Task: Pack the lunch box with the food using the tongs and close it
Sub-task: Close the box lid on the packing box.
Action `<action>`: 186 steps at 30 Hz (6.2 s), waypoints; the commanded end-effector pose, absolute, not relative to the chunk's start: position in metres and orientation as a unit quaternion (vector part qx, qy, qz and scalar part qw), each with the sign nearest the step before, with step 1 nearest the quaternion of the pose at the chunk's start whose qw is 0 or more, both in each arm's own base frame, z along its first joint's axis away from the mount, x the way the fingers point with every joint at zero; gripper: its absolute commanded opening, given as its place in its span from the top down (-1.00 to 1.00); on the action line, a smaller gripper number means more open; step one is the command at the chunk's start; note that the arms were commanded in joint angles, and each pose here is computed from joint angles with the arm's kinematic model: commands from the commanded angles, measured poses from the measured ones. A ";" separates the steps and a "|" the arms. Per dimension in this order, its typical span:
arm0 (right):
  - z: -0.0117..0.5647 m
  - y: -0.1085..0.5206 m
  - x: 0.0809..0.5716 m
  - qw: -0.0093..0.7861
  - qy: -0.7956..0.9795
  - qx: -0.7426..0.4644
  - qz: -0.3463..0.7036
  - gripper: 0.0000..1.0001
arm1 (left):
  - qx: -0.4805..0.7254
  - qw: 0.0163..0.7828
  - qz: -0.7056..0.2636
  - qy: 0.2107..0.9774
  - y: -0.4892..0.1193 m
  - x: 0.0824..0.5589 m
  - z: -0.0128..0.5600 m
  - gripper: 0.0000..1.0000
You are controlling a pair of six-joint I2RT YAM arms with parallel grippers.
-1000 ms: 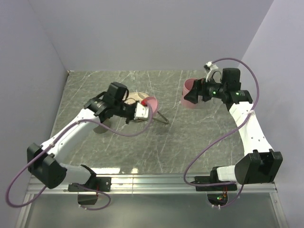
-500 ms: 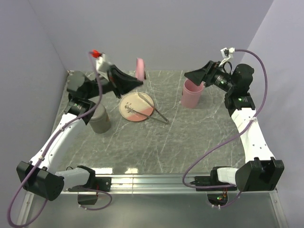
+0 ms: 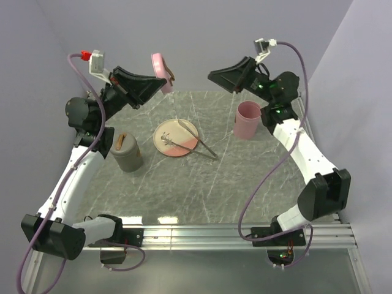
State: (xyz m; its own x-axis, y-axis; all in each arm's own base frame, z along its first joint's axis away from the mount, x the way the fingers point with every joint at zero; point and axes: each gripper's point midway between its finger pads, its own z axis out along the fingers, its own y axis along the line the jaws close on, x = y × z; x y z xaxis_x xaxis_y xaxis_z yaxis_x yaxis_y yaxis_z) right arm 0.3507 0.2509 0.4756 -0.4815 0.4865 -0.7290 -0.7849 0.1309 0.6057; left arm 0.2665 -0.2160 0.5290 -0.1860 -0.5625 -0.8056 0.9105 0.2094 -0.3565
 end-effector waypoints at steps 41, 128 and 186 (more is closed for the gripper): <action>0.535 0.383 0.330 0.462 0.494 -0.213 0.705 -0.33 | 0.048 0.585 -0.654 0.477 -0.190 0.277 0.549 0.99; 0.313 0.071 0.445 0.461 0.862 -0.205 0.040 1.00 | 0.198 0.590 -0.292 0.727 -0.154 0.327 0.402 -0.99; 0.173 0.063 0.490 0.351 0.915 -0.180 0.088 1.00 | 0.194 0.598 -0.300 0.717 -0.155 0.324 0.394 -0.99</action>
